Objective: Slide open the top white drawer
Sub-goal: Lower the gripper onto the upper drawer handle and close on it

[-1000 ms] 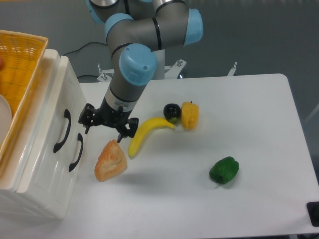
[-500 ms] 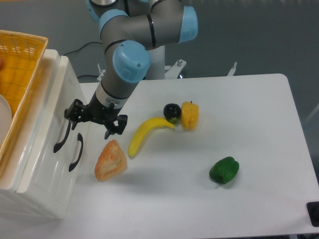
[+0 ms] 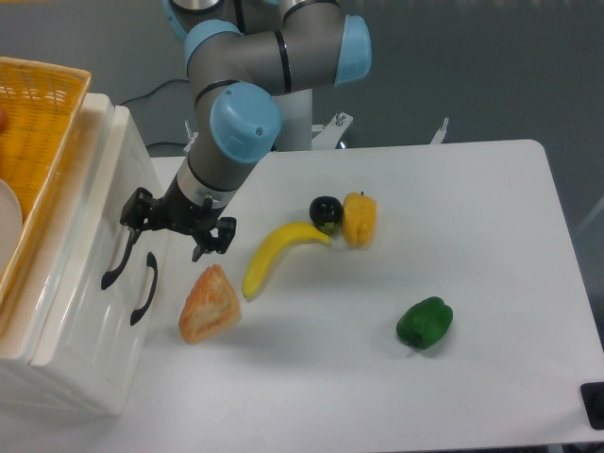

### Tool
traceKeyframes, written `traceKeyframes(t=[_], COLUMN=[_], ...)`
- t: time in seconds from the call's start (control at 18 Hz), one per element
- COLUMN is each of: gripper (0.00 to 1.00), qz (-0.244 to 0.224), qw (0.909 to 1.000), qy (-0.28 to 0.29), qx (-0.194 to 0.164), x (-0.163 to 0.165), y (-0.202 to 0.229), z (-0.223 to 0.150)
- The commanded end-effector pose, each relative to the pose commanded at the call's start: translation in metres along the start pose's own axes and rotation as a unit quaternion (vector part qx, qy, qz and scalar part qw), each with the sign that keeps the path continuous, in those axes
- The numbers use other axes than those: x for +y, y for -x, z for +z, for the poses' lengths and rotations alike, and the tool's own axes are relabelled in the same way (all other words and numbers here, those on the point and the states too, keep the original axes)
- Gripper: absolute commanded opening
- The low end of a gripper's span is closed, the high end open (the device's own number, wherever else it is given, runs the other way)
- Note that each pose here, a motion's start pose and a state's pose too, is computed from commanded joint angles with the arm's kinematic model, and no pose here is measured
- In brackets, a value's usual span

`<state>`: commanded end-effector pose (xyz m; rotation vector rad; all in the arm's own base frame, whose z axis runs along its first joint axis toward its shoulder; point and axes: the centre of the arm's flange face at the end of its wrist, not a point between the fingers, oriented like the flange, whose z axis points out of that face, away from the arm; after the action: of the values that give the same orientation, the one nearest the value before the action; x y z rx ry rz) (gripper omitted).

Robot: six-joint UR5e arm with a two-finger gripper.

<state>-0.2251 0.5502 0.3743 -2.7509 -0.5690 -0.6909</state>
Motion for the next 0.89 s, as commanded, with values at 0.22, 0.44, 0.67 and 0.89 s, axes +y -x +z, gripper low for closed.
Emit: traceKeyframes(t=[0.22, 0.44, 0.67, 0.89], gripper=[1.0, 1.0, 1.0, 1.0], qz=[0.0, 0.001, 0.002, 0.002], qw=[1.0, 1.0, 1.0, 1.0], qy=[0.002, 0.004, 0.005, 0.008], qx=[0.001, 0.004, 0.004, 0.005], x=[-0.001, -0.001, -0.001, -0.002], y=[0.001, 0.001, -0.002, -0.002], z=[0.003, 0.006, 0.008, 0.011])
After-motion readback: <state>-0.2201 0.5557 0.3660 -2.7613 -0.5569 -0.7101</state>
